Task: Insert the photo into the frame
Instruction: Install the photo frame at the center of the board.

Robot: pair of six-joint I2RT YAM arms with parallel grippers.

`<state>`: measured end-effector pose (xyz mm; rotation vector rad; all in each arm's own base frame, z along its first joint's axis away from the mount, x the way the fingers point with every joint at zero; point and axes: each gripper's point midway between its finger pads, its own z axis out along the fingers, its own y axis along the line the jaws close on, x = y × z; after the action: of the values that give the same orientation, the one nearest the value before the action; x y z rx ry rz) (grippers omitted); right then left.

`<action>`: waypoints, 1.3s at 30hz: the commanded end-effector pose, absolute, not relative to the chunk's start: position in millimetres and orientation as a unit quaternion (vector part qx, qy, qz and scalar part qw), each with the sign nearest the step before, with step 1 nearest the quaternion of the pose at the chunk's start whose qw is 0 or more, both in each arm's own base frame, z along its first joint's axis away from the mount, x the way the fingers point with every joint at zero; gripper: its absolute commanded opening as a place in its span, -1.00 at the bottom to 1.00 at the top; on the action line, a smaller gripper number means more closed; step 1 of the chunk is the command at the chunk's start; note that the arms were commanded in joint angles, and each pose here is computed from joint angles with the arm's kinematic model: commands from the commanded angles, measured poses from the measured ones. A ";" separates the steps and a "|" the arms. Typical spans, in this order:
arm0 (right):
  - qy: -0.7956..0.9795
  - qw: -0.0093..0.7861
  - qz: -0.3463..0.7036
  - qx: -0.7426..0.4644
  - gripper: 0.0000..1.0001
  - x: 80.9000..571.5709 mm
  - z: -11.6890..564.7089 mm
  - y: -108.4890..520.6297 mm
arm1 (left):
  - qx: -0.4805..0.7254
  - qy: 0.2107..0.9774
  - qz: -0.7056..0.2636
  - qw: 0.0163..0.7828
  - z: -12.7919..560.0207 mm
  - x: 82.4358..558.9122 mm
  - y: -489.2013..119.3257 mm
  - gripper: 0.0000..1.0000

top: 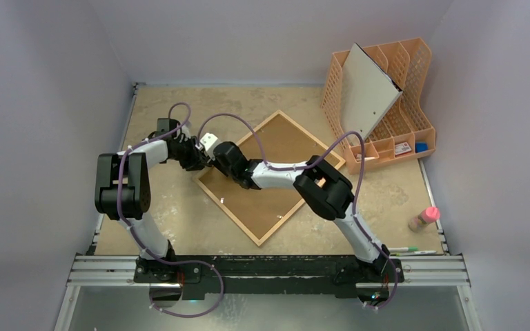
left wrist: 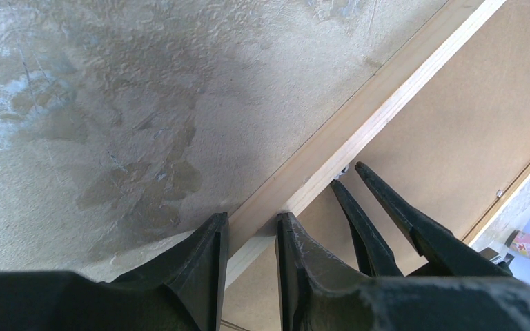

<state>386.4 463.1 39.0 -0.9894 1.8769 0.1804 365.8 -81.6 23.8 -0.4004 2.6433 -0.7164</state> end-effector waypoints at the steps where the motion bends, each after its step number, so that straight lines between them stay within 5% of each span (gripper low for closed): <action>1: 0.781 0.506 0.016 -0.367 -0.62 407.3 31.5 436.0 | -0.167 0.959 -0.211 0.093 -21.4 320.9 -78.1 -0.56; 21: 0.804 0.545 0.029 -0.238 -0.86 417.3 53.3 425.9 | -0.172 0.959 -0.211 0.074 -29.6 312.1 -79.2 -0.57; 32: 0.766 0.497 0.159 -0.376 -0.28 367.3 65.4 458.4 | -0.164 0.952 -0.243 0.091 -19.0 323.9 -88.5 -0.42; 39: 0.770 0.486 0.162 -0.381 -0.22 368.4 54.9 465.9 | -0.167 0.953 -0.239 0.077 -25.5 319.4 -88.0 -0.38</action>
<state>371.9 452.9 38.8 -0.8974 1.9051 0.3436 366.0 -83.4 22.5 -0.4103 2.6394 -0.7757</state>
